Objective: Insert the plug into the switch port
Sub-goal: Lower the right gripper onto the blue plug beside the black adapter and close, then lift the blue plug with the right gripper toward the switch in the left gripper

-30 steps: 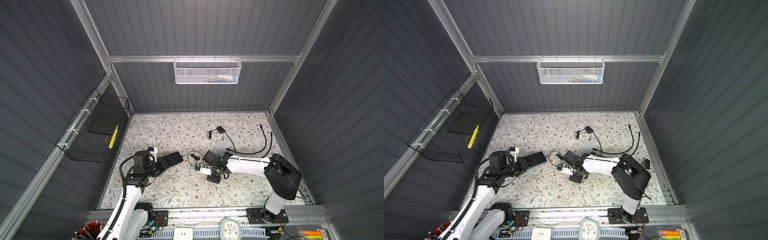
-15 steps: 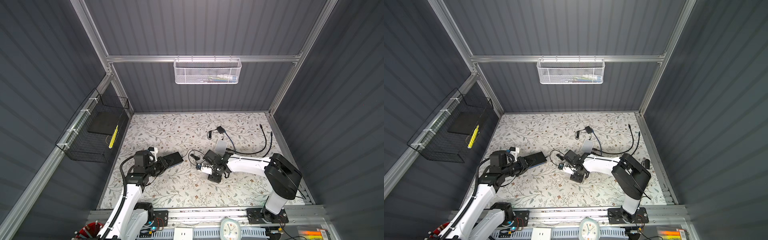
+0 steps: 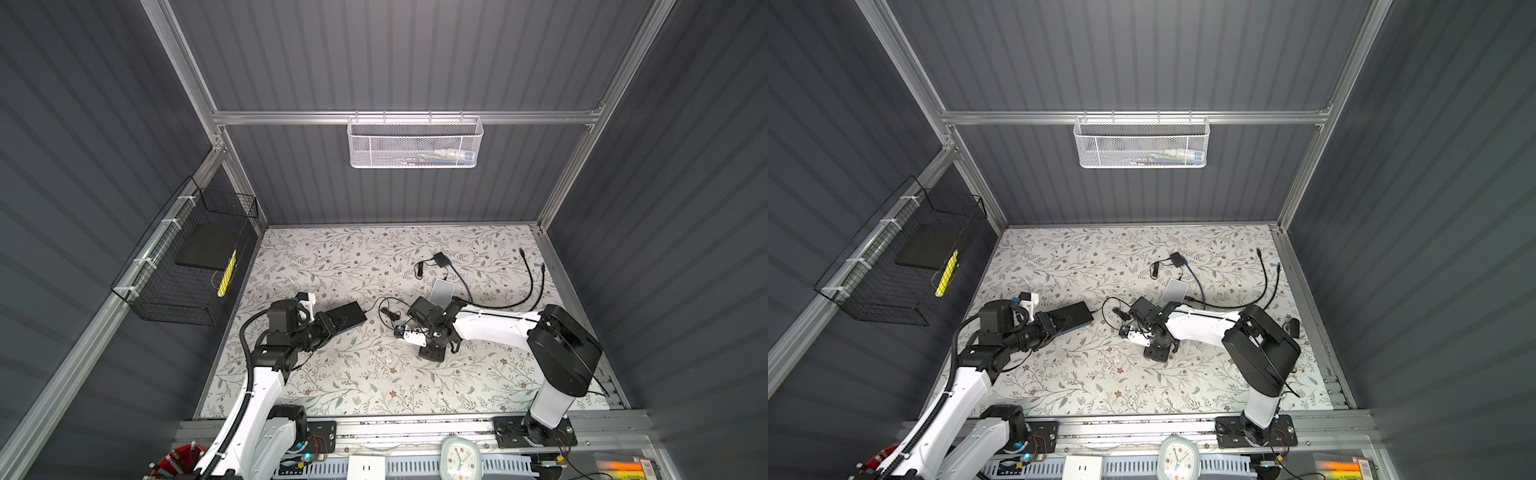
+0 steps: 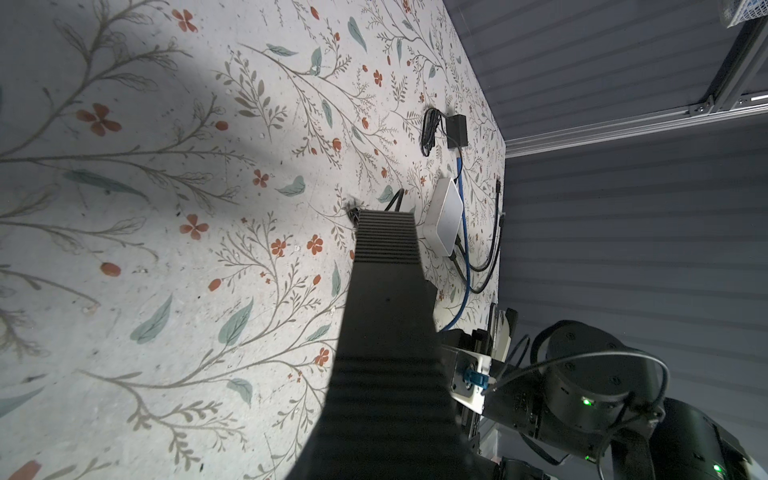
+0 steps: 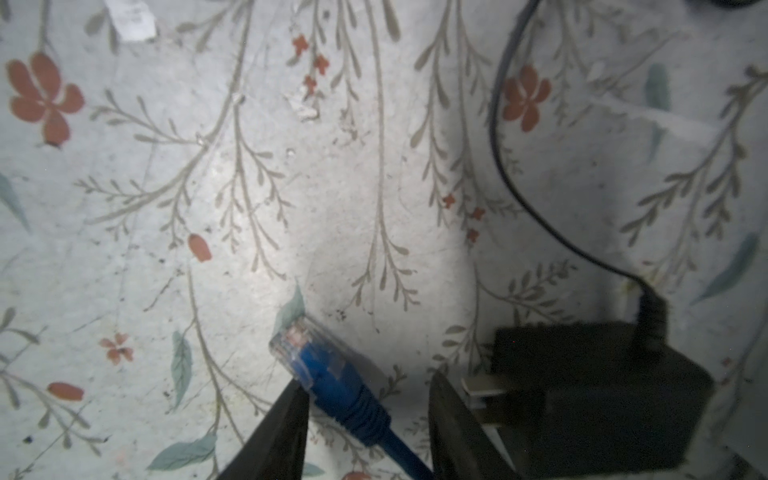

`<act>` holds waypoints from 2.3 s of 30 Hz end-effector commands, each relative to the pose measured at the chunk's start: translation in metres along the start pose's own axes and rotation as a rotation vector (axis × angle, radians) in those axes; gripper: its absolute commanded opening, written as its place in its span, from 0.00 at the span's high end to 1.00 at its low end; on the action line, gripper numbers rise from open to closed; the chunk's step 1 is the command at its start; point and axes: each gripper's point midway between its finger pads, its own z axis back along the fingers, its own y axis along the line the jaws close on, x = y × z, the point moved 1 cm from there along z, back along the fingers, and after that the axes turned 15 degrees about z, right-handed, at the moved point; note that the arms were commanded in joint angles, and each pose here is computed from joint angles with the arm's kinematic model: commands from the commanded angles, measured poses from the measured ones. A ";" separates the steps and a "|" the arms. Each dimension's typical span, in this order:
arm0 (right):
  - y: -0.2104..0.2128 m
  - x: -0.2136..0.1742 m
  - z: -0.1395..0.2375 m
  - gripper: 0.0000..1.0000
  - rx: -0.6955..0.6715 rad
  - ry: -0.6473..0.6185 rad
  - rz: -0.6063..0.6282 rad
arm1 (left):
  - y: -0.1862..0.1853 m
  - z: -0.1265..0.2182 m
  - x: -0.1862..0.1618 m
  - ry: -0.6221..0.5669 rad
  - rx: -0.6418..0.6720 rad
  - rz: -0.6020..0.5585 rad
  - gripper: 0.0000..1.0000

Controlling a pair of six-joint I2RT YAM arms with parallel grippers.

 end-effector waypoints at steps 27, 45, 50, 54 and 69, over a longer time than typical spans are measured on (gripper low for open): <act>-0.021 0.027 0.018 0.90 -0.009 -0.155 -0.071 | -0.039 0.007 0.019 -0.049 -0.108 -0.097 1.00; -0.074 0.112 0.114 0.97 -0.169 -0.528 -0.312 | -0.054 0.016 0.037 -0.182 -0.208 -0.002 1.00; -0.077 0.138 0.112 0.99 -0.196 -0.569 -0.356 | -0.057 0.015 0.041 -0.208 -0.268 0.029 1.00; -0.088 0.158 0.116 0.99 -0.228 -0.617 -0.396 | -0.056 0.016 0.050 -0.258 -0.281 0.033 1.00; -0.090 0.198 0.082 0.99 -0.096 -0.647 -0.348 | -0.026 -0.036 0.060 -0.202 -0.309 0.094 1.00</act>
